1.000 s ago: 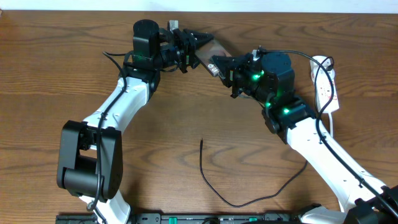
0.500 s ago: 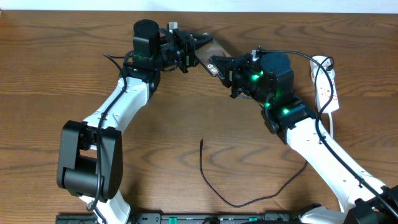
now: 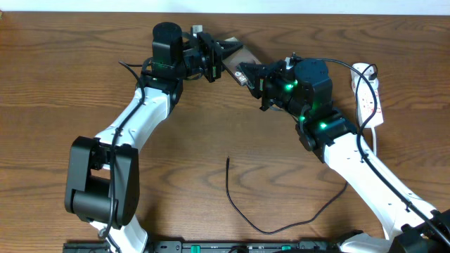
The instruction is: Plug charger to phone and switch on socket
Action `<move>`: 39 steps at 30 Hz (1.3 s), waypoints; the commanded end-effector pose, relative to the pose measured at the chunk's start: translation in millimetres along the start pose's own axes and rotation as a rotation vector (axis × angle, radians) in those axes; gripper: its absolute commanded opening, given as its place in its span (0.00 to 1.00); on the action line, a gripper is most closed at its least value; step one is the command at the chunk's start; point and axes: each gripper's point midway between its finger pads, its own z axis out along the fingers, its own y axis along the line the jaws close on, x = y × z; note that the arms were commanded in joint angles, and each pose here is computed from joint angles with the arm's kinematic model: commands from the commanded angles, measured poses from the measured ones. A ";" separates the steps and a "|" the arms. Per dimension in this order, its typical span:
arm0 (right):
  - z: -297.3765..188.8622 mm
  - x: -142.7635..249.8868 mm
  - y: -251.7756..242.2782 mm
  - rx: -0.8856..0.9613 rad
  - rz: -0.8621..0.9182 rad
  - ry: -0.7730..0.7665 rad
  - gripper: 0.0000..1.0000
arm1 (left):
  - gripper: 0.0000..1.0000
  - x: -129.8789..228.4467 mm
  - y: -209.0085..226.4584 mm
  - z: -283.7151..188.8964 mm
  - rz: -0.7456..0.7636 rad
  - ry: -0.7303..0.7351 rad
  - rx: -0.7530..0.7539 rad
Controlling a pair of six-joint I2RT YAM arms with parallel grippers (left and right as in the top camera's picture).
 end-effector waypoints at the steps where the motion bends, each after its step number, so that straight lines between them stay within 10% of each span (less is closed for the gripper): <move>1: -2.3 8.9 13.6 -0.035 -0.065 0.018 0.01 | 0.08 10.2 -22.0 -3.0 0.064 0.007 0.031; 8: -2.3 8.8 13.7 -0.035 -0.076 0.017 0.07 | 0.07 10.2 -22.1 -3.0 0.064 0.006 0.032; 15: -2.3 8.8 13.7 -0.035 -0.076 0.017 0.78 | 0.07 10.0 -22.1 -3.1 0.064 0.006 0.032; 19: -2.3 8.9 13.7 -0.035 -0.077 0.017 0.98 | 0.07 8.6 -22.4 -4.2 0.064 0.003 0.033; 39: -3.7 16.5 12.6 -0.042 -0.433 0.071 0.99 | 0.08 -86.2 -39.0 -151.0 0.319 -0.082 0.106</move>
